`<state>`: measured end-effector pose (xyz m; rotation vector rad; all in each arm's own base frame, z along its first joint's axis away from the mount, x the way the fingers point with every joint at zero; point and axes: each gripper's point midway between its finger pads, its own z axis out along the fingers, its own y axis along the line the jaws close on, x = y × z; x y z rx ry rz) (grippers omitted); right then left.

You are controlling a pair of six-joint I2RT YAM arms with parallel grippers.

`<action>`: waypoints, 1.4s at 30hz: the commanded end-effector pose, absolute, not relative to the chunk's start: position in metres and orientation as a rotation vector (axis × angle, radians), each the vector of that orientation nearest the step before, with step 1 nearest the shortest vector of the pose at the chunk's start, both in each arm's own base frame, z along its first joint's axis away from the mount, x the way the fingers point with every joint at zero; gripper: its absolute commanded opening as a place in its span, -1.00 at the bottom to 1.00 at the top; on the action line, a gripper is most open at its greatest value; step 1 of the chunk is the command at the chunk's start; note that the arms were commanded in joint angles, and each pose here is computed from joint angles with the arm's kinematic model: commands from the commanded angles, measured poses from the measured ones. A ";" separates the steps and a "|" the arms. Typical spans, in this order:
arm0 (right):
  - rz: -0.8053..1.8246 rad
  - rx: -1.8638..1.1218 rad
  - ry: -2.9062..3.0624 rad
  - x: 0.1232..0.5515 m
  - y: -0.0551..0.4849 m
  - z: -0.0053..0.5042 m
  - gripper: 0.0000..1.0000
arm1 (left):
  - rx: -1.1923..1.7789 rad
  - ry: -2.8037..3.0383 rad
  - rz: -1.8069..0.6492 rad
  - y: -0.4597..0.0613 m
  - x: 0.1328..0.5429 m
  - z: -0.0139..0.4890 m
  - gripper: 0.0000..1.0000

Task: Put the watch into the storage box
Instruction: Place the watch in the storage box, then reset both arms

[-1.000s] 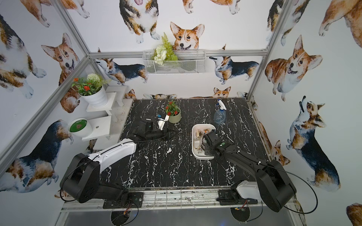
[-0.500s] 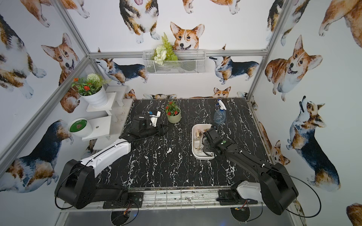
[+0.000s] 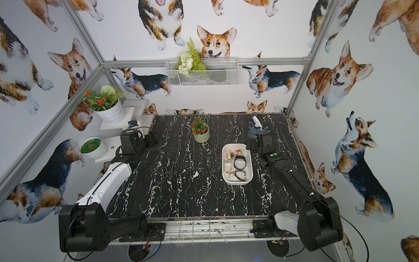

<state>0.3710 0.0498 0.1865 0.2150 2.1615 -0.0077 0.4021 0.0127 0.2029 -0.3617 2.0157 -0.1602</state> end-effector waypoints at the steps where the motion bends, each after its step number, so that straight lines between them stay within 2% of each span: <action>1: -0.066 0.224 2.088 0.384 0.032 0.191 1.00 | -0.370 1.998 0.005 0.038 0.394 0.185 0.51; 11: -0.217 0.250 2.012 0.381 -0.019 0.157 1.00 | -0.351 1.958 0.148 0.057 0.391 0.132 0.65; 20: -0.186 0.153 1.963 0.383 -0.014 0.143 1.00 | -0.265 1.901 0.098 0.049 0.391 0.107 0.67; 28: -0.172 0.158 1.864 0.368 -0.015 0.100 1.00 | -0.234 1.855 0.053 0.045 0.388 0.093 0.71; 33: -0.157 0.151 1.914 0.370 -0.014 0.093 1.00 | -0.234 1.879 0.052 0.045 0.390 0.091 0.99; 42: -0.157 0.148 1.897 0.370 -0.014 0.094 1.00 | -0.240 1.903 0.061 0.047 0.394 0.089 1.00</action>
